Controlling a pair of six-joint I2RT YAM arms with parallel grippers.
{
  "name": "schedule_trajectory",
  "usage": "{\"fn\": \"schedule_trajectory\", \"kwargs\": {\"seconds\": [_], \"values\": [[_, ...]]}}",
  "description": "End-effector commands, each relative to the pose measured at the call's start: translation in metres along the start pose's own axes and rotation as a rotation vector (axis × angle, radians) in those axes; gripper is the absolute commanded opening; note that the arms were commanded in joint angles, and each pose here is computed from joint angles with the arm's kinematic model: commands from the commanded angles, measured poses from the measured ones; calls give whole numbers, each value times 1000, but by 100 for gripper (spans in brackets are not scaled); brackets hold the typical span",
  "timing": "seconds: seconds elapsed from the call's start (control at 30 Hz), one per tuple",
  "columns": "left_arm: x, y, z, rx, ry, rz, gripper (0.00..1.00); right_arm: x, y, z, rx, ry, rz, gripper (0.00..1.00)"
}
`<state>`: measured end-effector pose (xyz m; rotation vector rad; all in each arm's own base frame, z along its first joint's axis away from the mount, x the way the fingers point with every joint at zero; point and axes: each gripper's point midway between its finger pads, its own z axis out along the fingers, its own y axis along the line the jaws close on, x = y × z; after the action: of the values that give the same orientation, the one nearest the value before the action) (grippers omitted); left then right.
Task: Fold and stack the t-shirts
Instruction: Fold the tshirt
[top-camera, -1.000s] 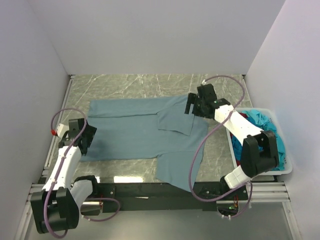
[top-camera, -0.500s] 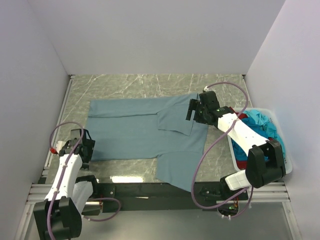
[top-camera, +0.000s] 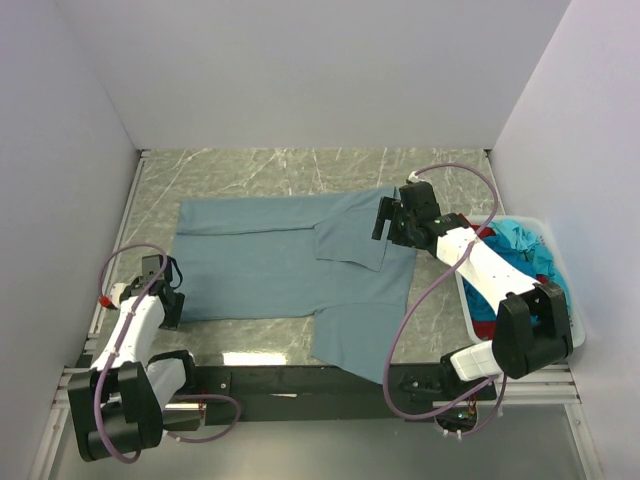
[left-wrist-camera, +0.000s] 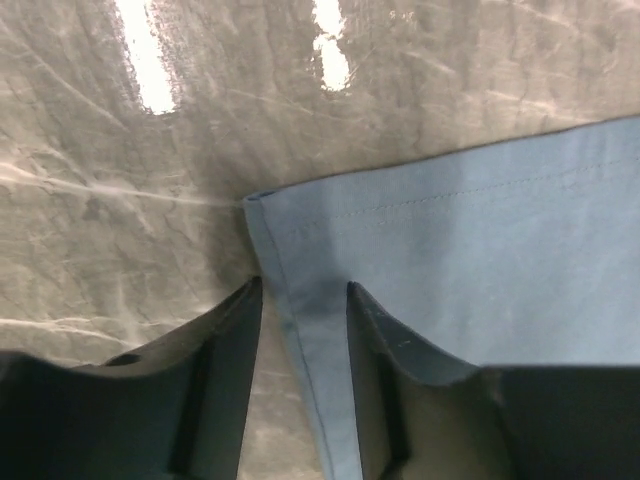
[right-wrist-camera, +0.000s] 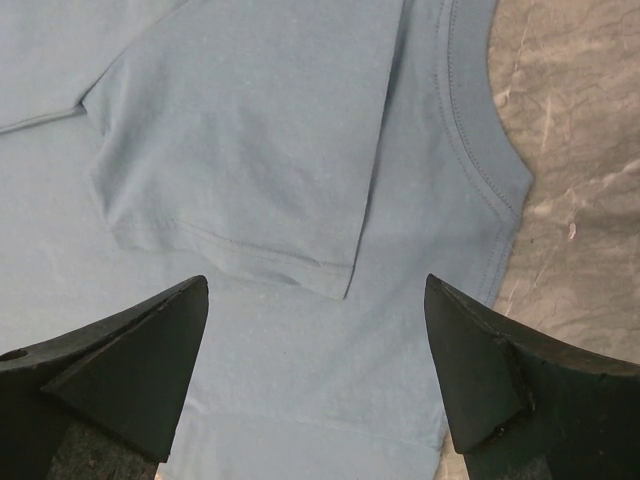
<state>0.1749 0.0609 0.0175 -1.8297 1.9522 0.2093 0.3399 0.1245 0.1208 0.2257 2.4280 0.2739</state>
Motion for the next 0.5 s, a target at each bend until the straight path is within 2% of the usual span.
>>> {"fn": "schedule_trajectory", "kwargs": {"seconds": [0.0,0.07,0.13,0.17,0.3,0.47], "values": [[-12,-11,-1,22,-40,-13,39,-5,2,-5,-9,-30,0,95],[-12,-13,0,32,-39,-11,28,-3,3,-5,-13,-21,-2,95],[-13,-13,1,35,-40,-9,7,-2,3,-5,-13,-18,-2,95],[-13,-14,1,38,-39,-5,1,-1,2,-6,-10,-16,-4,94],[-12,-14,1,42,-34,27,1,7,-3,-11,22,-5,-20,94],[-20,-19,-7,95,-70,30,1,42,18,-24,42,27,-201,94]]}}
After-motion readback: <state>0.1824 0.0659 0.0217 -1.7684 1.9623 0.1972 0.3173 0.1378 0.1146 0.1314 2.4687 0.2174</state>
